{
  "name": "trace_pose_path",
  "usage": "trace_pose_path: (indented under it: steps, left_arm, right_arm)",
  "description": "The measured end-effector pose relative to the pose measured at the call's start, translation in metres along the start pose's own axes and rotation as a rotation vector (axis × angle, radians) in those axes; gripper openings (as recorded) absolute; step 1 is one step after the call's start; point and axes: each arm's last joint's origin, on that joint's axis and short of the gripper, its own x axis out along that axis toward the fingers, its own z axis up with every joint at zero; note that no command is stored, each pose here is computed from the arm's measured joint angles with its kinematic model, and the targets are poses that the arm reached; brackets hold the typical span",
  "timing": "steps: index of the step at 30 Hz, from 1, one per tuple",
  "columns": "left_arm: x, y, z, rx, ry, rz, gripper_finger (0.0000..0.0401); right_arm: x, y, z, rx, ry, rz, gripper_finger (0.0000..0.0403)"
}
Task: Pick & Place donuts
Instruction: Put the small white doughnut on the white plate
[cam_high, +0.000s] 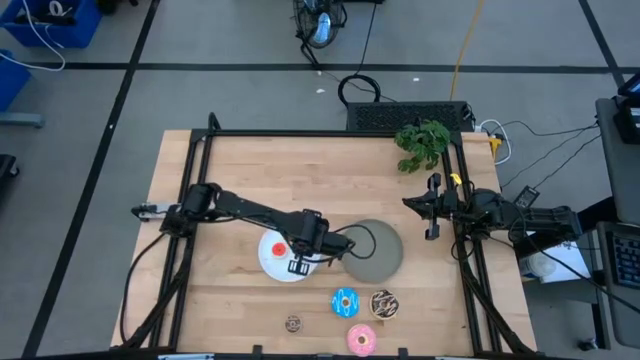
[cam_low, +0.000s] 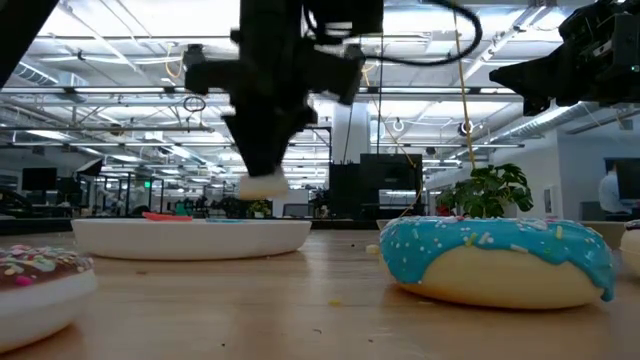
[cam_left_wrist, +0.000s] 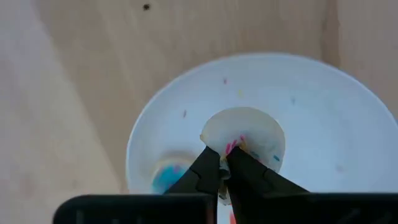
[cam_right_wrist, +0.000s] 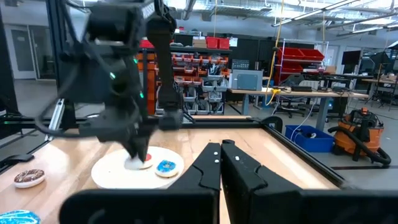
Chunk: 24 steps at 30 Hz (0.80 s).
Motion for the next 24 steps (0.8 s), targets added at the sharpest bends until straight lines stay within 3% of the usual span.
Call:
trace_pose_path:
  steps: [7,13,18,24]
  left_arm:
    - [0.032,0.010,-0.007,-0.020,0.012,-0.090,0.0015]
    - [0.037,0.003,-0.005,0.055,-0.025,-0.098,0.0114]
    - [0.036,0.001,-0.004,0.026,-0.019,-0.001,0.0204]
    - [0.016,0.004,0.000,-0.003,-0.022,0.028,0.0265]
  right_arm:
    - [0.000,0.000,0.000,-0.006,0.000,0.000,0.0000]
    - [0.000,0.000,0.000,-0.017,0.000,0.000,0.0000]
    - [0.000,0.000,0.000,-0.017,0.000,0.000,0.0000]
    - [0.000,0.000,0.000,-0.017,0.000,0.000,0.0000]
